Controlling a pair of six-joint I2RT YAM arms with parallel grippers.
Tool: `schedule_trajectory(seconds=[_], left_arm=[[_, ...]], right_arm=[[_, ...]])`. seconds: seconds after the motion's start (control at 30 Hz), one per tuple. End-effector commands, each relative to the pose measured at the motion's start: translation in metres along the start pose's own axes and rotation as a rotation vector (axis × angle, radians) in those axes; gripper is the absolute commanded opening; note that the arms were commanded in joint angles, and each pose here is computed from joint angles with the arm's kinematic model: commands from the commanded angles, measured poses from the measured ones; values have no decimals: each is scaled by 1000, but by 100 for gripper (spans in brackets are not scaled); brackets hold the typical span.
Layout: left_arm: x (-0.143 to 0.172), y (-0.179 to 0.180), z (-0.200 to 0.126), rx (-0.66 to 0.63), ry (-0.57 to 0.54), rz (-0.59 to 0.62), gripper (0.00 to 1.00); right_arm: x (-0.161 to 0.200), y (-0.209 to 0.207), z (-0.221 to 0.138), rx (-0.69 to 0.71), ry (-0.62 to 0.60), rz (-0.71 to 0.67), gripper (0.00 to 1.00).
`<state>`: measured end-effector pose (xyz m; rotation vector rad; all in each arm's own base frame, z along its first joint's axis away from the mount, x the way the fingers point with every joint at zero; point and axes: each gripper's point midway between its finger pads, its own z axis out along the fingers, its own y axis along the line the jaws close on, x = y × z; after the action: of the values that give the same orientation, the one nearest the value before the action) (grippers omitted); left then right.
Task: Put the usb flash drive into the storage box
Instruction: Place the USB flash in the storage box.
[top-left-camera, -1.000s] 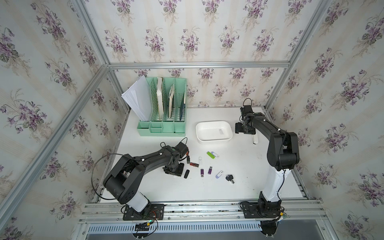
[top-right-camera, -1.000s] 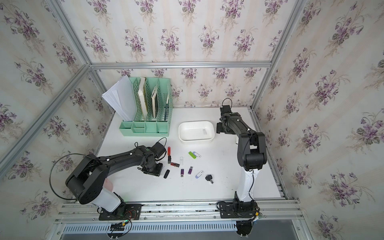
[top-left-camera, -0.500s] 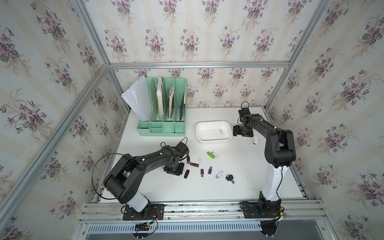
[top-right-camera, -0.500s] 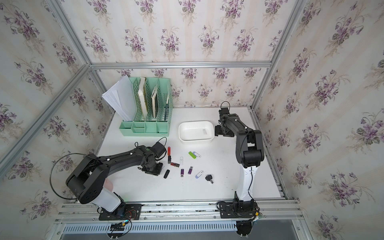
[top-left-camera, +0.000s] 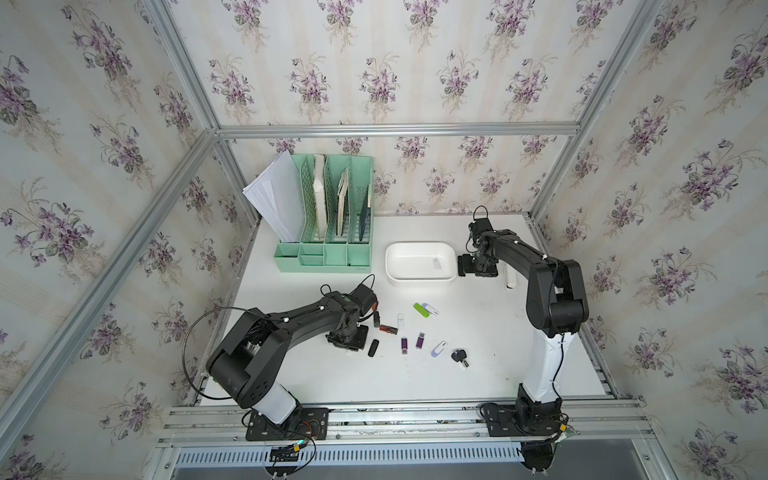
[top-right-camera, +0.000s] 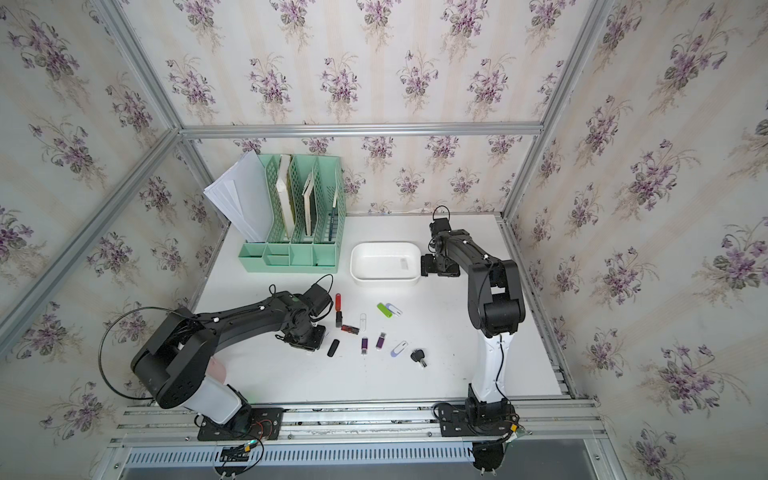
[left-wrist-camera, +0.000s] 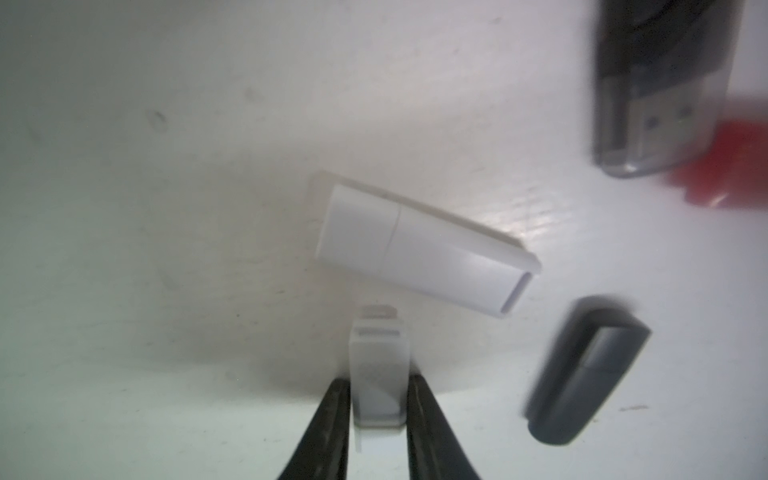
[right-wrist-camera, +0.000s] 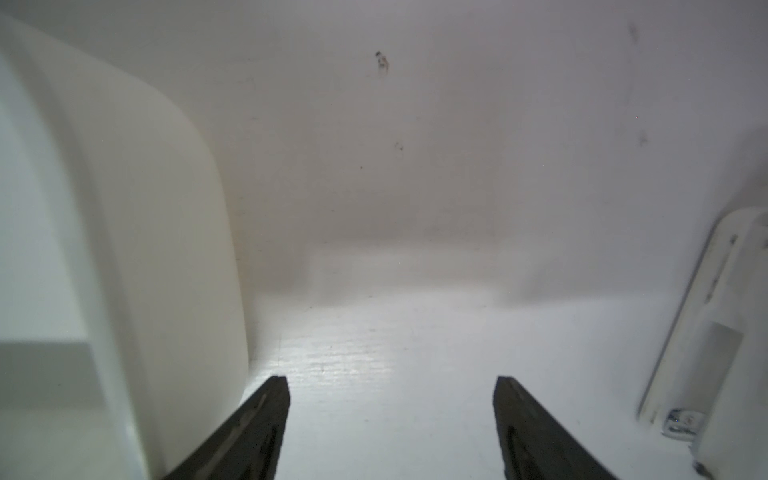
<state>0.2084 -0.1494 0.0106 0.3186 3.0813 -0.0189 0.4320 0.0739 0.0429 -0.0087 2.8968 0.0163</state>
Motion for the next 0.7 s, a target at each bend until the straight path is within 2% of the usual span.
schedule_trajectory(seconds=[0.0,0.33,0.47,0.67], left_arm=[[3,2,1,-6,12,-6,26],[1,2,-12,-9,-3,3,23],[-6,1,-35,-8,-30,15,23],[-33,-9,-86,18,-119,48,23]], right_arm=[[2,1,-6,-12,-7,-1,82],[7,-6,-5,19,-4,11,83],[10,-14,-3,43,2,41,83],[22,-31,3,34,15,133,83]])
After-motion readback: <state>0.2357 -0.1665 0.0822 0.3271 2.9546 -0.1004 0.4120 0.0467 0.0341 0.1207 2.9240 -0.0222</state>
